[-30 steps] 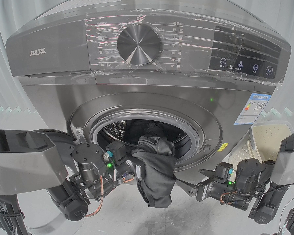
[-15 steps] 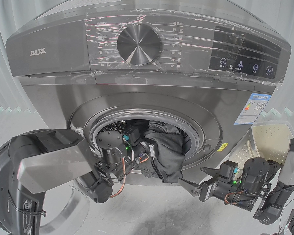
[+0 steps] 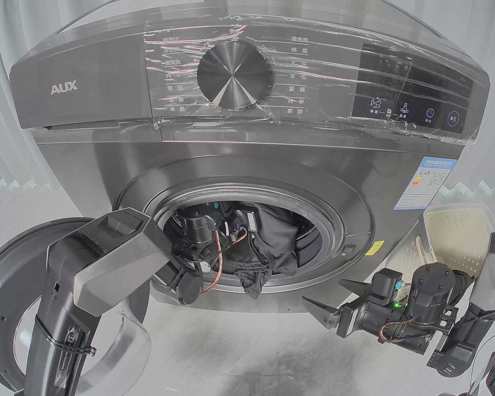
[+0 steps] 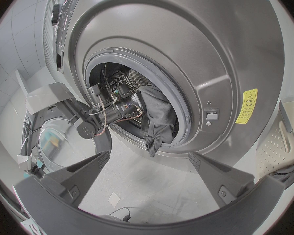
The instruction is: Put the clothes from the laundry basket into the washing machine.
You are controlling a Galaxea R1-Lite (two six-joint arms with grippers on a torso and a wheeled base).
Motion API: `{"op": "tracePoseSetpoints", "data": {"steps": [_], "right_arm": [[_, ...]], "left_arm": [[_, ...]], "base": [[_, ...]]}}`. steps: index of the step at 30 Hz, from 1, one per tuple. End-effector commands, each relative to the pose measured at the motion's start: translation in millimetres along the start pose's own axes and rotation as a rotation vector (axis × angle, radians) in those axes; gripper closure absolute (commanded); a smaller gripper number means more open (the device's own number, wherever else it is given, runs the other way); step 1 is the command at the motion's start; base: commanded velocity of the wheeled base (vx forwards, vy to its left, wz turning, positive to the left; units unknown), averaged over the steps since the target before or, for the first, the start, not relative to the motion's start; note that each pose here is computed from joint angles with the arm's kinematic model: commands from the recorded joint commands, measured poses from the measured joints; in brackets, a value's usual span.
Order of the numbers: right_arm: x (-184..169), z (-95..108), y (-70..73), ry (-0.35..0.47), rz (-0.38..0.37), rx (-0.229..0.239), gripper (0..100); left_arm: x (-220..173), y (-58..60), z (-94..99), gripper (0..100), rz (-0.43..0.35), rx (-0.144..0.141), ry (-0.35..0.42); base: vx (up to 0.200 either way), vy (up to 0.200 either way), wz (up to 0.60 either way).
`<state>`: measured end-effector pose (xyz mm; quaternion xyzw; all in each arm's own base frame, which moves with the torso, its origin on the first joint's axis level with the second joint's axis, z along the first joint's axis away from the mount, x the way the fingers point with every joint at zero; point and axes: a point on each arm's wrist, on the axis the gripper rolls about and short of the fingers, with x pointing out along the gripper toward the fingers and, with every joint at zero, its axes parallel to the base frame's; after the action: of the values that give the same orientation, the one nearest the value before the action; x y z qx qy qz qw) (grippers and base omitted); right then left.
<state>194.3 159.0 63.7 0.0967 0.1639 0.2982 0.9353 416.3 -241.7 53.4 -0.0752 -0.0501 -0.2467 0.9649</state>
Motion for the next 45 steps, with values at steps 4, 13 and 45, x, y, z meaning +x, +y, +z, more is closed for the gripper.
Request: {"op": "tracePoseSetpoints", "data": {"steps": [4,13,45], "right_arm": [[0.2,-1.6,0.7,0.007,0.002,-0.001,0],[-0.1,-1.9,0.6,0.008,0.002,-0.003,0],[0.1,-2.9,-0.1,0.014,-0.002,-0.026,0]], "left_arm": [[37.6,13.9,-16.6,100,0.078,0.007,0.005],[73.8,17.5,-3.9,100,0.173,0.004,-0.055],[-3.9,-16.2,11.1,0,0.056,0.052,0.367]], "base": [[0.0,0.0,0.0],[0.0,0.0,0.0],[0.0,0.0,0.0]]}}
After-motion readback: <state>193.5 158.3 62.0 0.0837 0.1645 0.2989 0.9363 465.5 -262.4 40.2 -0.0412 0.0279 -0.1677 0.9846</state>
